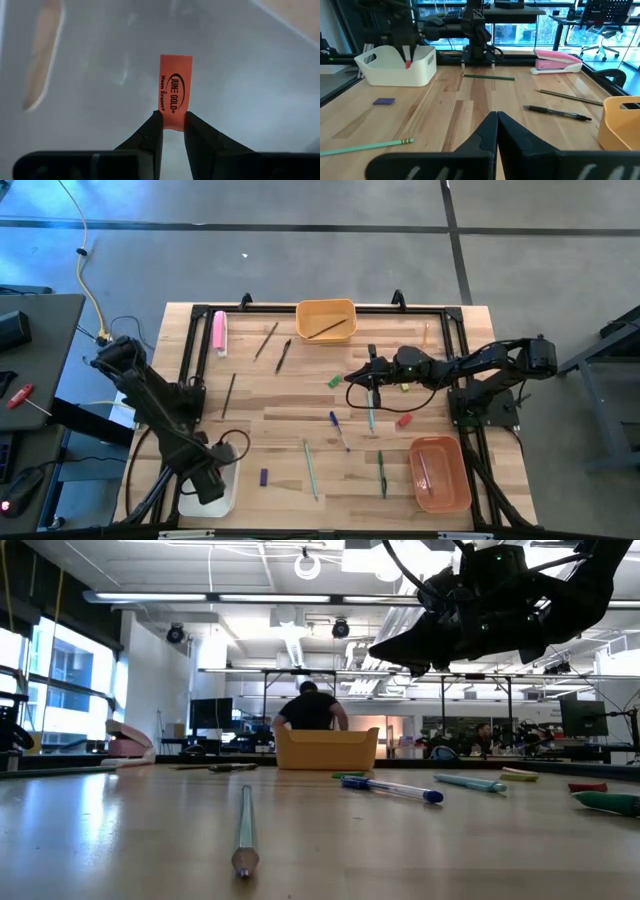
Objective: Sort crayons/erasers/pens/pencils in bins
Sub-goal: Put the orange eraser into the white bin, then put the yellow pencil into the yellow bin
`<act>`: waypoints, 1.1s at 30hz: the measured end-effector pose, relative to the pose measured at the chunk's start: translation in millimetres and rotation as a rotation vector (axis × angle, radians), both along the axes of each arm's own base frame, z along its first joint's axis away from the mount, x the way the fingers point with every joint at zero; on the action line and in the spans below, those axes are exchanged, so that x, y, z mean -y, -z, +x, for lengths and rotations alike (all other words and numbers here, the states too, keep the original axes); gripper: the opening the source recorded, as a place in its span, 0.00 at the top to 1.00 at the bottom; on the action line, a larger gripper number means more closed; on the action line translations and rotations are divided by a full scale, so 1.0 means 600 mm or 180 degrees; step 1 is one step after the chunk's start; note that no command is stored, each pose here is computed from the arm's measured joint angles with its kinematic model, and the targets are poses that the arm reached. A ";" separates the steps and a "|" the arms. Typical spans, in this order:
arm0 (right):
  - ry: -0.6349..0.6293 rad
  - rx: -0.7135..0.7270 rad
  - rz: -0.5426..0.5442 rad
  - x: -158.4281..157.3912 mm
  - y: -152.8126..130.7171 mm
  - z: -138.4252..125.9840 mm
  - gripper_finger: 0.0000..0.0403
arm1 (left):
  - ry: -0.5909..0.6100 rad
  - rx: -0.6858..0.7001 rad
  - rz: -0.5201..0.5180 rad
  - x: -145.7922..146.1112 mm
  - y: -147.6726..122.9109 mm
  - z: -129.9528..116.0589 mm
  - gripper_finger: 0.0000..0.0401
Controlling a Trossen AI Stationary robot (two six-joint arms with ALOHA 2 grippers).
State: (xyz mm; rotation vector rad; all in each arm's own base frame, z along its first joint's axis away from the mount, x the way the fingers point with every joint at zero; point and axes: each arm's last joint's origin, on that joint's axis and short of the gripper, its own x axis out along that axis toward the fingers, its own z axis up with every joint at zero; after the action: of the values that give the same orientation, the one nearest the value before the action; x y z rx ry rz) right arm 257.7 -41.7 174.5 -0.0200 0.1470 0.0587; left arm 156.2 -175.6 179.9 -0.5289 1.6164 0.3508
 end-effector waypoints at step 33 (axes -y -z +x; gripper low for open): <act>0.0043 -0.0014 0.0006 0.001 0.001 0.000 1.00 | 0.0430 -0.0136 -0.0330 0.015 -0.029 0.004 0.69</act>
State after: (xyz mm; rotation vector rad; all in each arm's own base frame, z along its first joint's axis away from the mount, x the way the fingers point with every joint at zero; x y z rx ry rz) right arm 257.6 -42.1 174.2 -0.0172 0.1514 0.0453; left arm 158.4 -184.6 197.4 -0.4903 1.7085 0.1792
